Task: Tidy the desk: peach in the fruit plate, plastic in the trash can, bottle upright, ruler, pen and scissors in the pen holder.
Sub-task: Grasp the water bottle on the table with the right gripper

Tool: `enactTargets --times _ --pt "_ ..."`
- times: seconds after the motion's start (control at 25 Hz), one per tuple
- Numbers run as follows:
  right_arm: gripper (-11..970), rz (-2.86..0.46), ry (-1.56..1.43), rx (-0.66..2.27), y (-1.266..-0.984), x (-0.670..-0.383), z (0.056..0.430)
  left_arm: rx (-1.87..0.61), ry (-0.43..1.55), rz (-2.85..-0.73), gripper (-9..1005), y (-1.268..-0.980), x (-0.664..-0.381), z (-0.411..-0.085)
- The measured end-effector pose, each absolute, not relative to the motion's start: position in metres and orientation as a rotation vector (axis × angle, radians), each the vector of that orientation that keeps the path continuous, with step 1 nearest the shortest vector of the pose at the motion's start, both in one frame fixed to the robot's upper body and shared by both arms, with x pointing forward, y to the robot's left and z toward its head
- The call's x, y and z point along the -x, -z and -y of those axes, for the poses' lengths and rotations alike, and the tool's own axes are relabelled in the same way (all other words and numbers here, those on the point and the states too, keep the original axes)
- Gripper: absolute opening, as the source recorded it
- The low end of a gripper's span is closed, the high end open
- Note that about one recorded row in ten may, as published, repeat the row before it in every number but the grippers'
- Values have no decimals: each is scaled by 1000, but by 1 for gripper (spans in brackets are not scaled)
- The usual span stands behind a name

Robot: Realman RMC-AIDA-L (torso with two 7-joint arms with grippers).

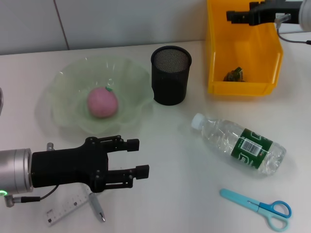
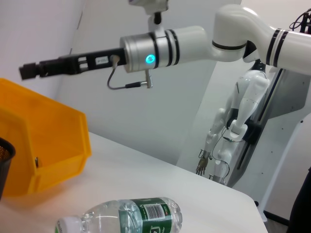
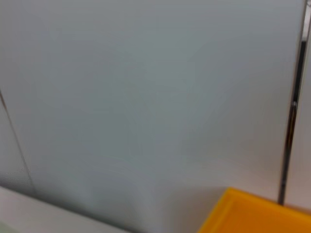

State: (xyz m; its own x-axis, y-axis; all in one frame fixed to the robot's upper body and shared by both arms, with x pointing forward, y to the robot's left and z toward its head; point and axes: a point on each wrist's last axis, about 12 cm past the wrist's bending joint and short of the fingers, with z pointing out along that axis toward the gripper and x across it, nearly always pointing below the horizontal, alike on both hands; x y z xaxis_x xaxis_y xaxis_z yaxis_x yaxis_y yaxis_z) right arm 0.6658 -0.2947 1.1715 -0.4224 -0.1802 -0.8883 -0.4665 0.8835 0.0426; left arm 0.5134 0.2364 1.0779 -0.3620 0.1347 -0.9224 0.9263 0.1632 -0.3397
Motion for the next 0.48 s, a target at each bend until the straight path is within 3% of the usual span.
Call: enactTargets --times 0.48 --pt "778 -1952 -707 547 -1216 -612 311 -1045 1267 -1646 740 -1079 -514 -236"
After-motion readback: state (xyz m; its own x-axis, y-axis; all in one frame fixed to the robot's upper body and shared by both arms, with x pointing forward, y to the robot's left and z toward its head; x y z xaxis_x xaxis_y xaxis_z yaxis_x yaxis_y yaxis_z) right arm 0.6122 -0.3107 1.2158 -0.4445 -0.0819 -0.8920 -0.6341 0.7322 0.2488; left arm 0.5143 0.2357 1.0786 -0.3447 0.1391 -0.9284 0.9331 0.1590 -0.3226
